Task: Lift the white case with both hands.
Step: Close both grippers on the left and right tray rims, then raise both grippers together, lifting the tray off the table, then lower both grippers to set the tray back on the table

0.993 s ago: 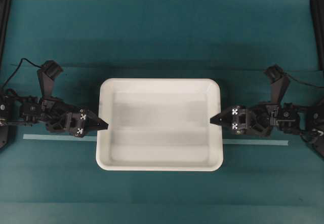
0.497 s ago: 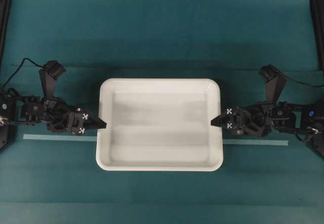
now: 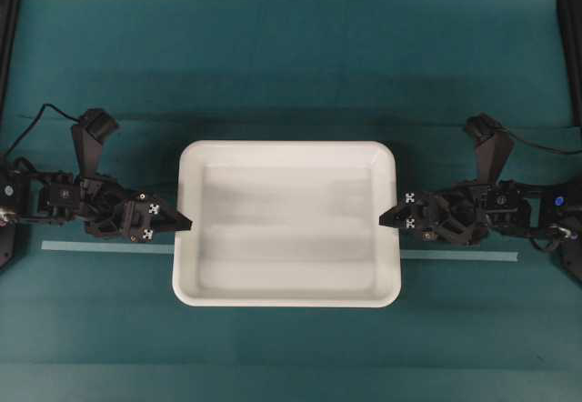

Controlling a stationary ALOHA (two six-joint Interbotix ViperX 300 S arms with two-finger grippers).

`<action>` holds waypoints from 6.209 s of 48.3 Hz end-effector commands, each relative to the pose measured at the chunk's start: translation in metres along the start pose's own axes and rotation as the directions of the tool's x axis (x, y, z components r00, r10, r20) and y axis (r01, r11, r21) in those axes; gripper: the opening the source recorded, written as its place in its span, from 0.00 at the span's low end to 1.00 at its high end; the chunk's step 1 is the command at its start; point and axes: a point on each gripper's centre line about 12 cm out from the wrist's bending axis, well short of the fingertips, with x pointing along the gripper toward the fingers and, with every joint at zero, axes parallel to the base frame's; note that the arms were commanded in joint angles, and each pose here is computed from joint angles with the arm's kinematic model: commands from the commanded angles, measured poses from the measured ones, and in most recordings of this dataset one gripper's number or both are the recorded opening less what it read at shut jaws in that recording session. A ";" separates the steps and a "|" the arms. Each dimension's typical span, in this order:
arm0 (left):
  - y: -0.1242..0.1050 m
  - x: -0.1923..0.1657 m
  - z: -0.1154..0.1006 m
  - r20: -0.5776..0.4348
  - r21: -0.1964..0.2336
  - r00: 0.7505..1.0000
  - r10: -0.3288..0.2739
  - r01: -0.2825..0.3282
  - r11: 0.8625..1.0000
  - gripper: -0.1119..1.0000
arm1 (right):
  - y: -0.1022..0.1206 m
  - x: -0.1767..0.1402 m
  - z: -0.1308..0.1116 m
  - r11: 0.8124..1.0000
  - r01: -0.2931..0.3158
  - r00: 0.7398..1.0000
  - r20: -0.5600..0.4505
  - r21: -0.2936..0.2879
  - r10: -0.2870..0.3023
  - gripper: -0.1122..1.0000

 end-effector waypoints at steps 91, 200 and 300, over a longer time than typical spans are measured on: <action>-0.196 -0.109 0.053 0.054 -0.056 0.949 -0.309 0.312 0.948 0.18 | 0.164 -0.164 0.026 0.964 -0.222 0.954 -0.171 0.143 0.245 0.20; -0.285 -0.188 0.093 0.130 -0.058 0.881 -0.456 0.466 0.883 0.18 | 0.260 -0.257 0.041 0.876 -0.460 0.863 -0.159 0.145 0.479 0.20; -0.046 -0.037 0.017 -0.082 -0.154 0.969 0.235 -0.245 0.957 0.15 | 0.037 -0.059 0.011 0.976 0.189 0.964 -0.172 -0.107 -0.205 0.19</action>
